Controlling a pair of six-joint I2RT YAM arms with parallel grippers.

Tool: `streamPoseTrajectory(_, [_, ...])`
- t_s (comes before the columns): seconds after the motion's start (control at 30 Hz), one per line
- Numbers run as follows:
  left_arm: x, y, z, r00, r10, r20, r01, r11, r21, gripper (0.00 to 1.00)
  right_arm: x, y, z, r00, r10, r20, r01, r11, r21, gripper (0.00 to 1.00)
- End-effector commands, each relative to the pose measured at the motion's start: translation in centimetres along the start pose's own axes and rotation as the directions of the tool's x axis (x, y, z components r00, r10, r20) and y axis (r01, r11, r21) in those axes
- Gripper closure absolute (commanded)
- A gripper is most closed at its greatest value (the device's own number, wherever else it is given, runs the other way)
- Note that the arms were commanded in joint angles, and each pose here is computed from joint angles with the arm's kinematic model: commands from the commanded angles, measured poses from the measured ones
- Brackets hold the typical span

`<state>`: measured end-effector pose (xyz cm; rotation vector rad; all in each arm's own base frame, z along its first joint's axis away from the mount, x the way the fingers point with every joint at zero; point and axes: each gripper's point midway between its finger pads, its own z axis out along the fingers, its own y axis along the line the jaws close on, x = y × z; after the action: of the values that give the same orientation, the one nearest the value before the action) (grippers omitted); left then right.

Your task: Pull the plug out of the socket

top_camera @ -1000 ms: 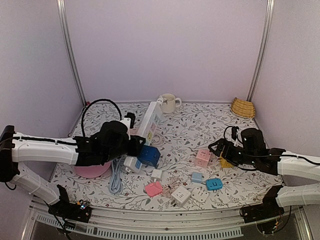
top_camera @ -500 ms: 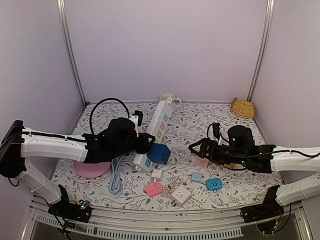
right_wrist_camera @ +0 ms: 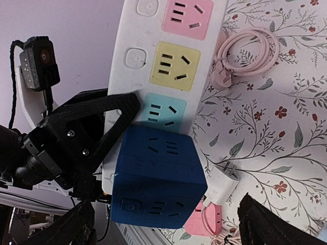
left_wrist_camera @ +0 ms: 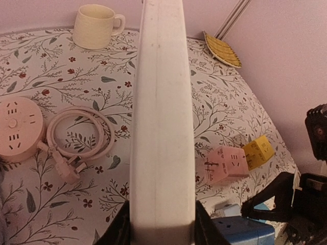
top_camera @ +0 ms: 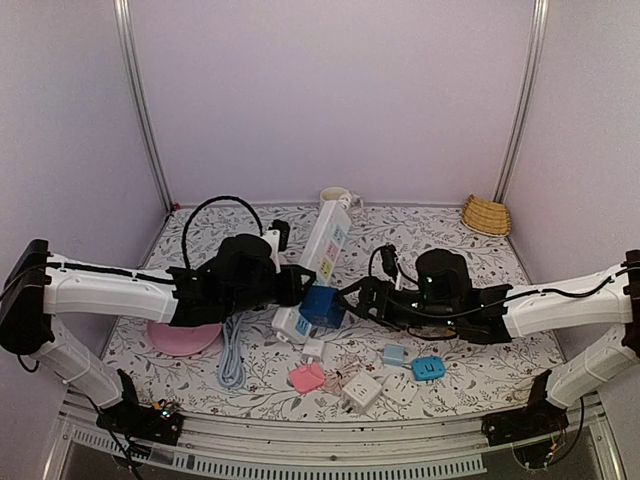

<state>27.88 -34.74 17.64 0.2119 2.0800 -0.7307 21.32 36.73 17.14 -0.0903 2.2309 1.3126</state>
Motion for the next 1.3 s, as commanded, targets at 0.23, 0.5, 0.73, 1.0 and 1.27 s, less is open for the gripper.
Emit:
streamPoseTrajectory(0.23, [-5.0,-4.8,-1.2,0.986,-0.070,0.152,0.045,0.987,0.156,1.00,0.1,2.4,2.5,1.000,0.018,-0.026,-0.021,0.996,-0.086,0.02])
streamPoseTrajectory(0.5, [-4.7,-4.7,-1.1,0.986,-0.062,0.152,0.040,0.988,0.148,1.00,0.5,2.4,2.9,0.998,0.039,-0.039,-0.043,0.994,-0.104,0.45])
streamPoseTrajectory(0.73, [-4.3,-3.2,-1.0,0.987,-0.025,0.161,0.013,0.997,0.076,1.00,0.3,2.7,2.5,0.999,0.044,-0.029,-0.047,0.992,-0.115,0.77])
streamPoseTrajectory(1.0, [-3.7,0.5,-1.3,0.984,0.061,0.168,-0.052,0.997,-0.060,1.00,0.0,3.0,1.4,0.999,0.040,-0.022,-0.043,0.990,-0.132,0.86])
streamPoseTrajectory(1.27, [-4.0,3.6,-1.6,0.982,0.092,0.164,-0.070,0.988,-0.137,1.00,-0.6,3.2,0.6,0.999,0.039,-0.020,-0.041,0.988,-0.147,0.87])
